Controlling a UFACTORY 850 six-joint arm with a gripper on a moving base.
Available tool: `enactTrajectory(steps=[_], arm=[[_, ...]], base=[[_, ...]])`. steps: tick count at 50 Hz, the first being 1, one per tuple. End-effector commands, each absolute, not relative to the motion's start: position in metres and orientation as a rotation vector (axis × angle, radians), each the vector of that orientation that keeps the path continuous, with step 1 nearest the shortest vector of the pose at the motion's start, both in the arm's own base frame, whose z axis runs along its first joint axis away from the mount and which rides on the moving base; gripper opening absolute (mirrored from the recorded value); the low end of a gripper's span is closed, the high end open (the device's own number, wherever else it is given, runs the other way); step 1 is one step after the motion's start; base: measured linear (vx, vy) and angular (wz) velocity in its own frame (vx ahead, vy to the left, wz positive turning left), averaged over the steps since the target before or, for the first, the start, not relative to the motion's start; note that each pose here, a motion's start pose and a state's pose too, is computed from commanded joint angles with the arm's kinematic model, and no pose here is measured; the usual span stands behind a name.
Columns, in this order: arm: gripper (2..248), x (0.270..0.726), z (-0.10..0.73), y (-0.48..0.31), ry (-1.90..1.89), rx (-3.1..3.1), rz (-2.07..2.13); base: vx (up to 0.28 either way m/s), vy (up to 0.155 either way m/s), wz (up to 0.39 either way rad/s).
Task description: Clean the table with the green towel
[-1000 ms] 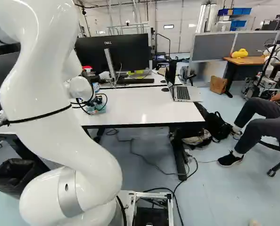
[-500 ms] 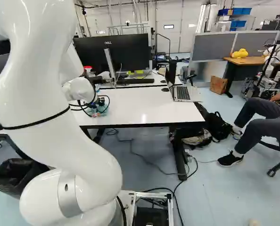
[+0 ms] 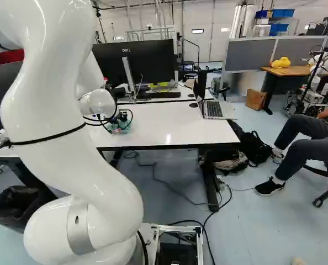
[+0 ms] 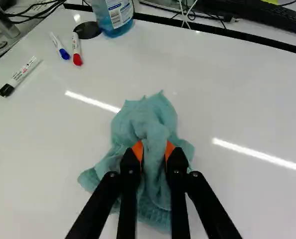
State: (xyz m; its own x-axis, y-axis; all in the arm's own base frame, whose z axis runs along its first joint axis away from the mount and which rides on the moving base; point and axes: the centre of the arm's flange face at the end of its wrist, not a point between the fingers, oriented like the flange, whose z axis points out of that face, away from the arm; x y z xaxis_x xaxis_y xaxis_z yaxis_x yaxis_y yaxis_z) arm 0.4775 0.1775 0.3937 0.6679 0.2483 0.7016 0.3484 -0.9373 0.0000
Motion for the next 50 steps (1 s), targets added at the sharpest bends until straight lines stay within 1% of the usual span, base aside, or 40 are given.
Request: enactTrajectory(steps=[26, 50], arm=[[65, 0.471, 0.417, 0.173, -0.485, -2.719, -1.176], [65, 0.459, 0.442, 0.138, -0.404, -2.756, -1.185]], base=[[0.0, 0.0, 0.0], [0.0, 0.0, 0.0]])
